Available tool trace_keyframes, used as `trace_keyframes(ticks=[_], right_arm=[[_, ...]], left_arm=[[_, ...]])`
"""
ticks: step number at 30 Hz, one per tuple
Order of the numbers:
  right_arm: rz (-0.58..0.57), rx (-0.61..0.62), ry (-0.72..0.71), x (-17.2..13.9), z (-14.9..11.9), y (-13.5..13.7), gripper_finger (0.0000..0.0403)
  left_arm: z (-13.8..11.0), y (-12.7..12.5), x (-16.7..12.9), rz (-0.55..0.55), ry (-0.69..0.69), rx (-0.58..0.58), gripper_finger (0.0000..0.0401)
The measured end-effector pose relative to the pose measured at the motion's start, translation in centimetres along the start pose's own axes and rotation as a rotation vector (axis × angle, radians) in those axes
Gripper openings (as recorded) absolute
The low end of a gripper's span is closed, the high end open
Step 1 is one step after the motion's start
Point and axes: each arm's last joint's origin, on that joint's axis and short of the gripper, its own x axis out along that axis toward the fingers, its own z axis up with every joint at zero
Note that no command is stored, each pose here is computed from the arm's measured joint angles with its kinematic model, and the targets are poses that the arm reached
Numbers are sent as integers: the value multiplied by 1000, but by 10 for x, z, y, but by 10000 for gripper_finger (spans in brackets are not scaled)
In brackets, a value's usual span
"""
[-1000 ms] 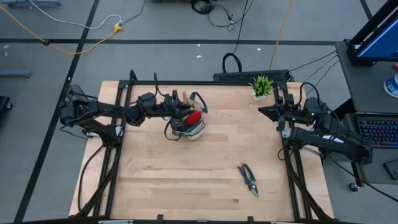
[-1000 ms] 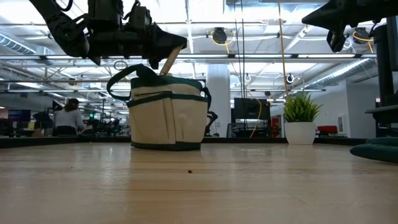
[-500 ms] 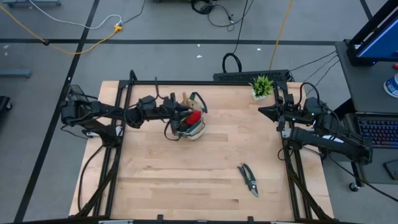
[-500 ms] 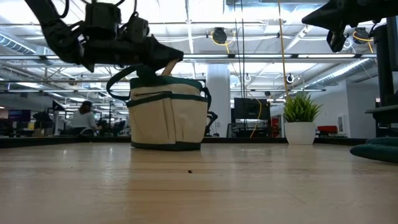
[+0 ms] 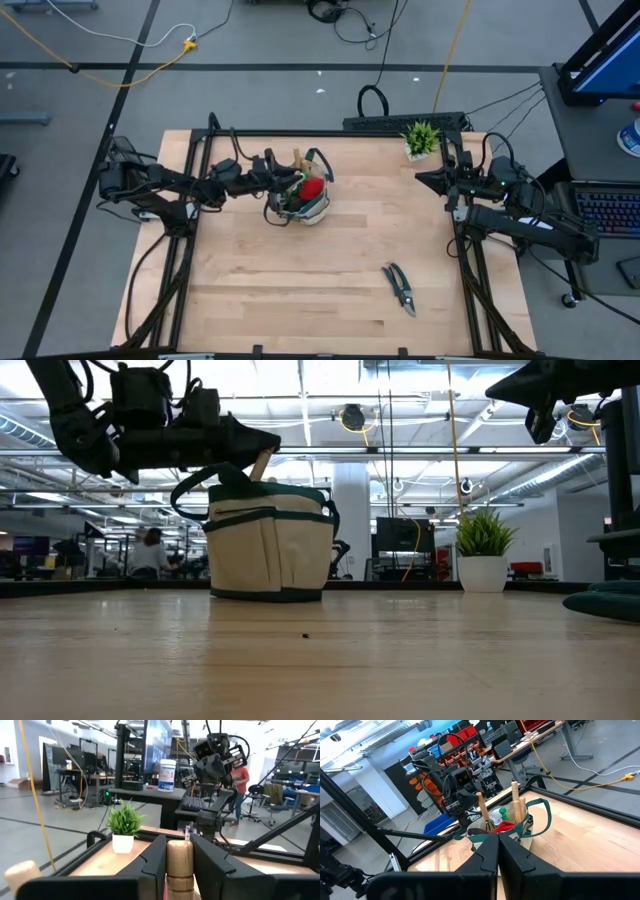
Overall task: Pick & Place Garden tools in Gardening bag
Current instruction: Put the hand rake into the gardening bag, then put the shears into the gardening bag
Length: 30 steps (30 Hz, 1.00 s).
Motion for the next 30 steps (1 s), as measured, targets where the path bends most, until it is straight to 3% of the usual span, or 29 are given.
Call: trace_keyframes(ticks=[4, 9, 25, 30], right_arm=[[0, 0, 0, 0, 0, 0, 0], [0, 0, 0, 0, 0, 0, 0], [2, 0, 1, 0, 0, 0, 0], [4, 0, 2, 0, 0, 0, 0]], left_arm=[[0, 0, 0, 9, -1, -9, 119], [0, 0, 0, 10, -1, -28, 140], [18, -2, -4, -1, -81, -16, 145], [35, -7, -9, -23, -154, -83, 145]])
